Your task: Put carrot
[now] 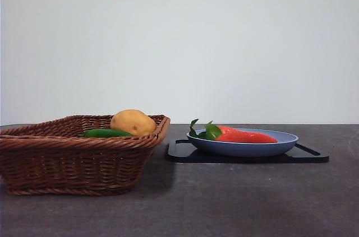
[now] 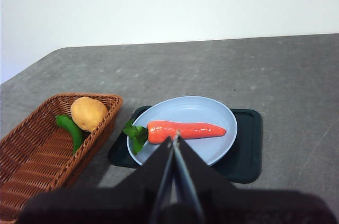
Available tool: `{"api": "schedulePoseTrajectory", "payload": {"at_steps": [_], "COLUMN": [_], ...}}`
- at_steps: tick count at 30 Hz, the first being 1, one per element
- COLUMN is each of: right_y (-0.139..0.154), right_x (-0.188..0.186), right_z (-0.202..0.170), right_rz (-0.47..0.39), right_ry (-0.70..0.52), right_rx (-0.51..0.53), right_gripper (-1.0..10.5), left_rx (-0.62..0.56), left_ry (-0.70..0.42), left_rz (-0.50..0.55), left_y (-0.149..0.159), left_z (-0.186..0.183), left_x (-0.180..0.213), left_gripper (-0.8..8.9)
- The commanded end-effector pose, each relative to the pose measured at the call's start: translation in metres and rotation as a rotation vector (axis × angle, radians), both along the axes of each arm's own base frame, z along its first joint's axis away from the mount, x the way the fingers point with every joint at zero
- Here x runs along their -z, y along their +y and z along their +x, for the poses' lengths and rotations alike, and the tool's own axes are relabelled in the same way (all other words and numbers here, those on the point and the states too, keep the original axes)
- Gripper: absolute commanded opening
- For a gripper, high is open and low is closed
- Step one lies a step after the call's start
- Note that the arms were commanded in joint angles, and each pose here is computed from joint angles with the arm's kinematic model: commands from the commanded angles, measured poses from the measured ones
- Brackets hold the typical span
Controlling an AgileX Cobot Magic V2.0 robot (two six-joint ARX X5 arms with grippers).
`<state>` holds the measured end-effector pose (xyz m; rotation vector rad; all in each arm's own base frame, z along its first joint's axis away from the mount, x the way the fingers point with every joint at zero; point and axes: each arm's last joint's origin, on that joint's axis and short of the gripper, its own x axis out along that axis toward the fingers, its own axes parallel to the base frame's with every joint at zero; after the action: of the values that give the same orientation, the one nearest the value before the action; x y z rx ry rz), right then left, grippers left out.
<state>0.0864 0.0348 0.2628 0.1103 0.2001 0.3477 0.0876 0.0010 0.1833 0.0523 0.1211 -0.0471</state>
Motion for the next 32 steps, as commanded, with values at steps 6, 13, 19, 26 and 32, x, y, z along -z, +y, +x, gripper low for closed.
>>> {"api": "schedulePoseTrajectory", "payload": {"at_steps": [6, 13, 19, 26, 32], "right_y": [0.000, 0.000, 0.000, 0.000, 0.000], "right_x": [-0.001, -0.001, -0.001, -0.001, -0.001], "right_z": [0.000, 0.000, 0.000, 0.000, 0.000], "right_rz": [0.014, 0.014, 0.014, 0.014, 0.014], "right_ry": [-0.009, -0.008, -0.008, -0.008, -0.009], "right_rx": [0.002, 0.002, 0.002, 0.002, 0.002], "right_gripper": [0.0, 0.0, 0.0, 0.0, 0.0], "left_rx": [-0.006, -0.011, -0.011, -0.011, -0.011], "left_ry": [0.056, 0.042, 0.043, 0.041, 0.041], "left_rz": [-0.020, -0.068, -0.068, -0.068, -0.068], "left_y": [0.000, 0.000, 0.001, 0.001, 0.001], "left_z": [0.005, 0.008, 0.008, 0.008, 0.008], "left_x": [0.024, 0.031, 0.031, 0.031, 0.031], "left_gripper": [0.08, 0.08, 0.08, 0.08, 0.08]}}
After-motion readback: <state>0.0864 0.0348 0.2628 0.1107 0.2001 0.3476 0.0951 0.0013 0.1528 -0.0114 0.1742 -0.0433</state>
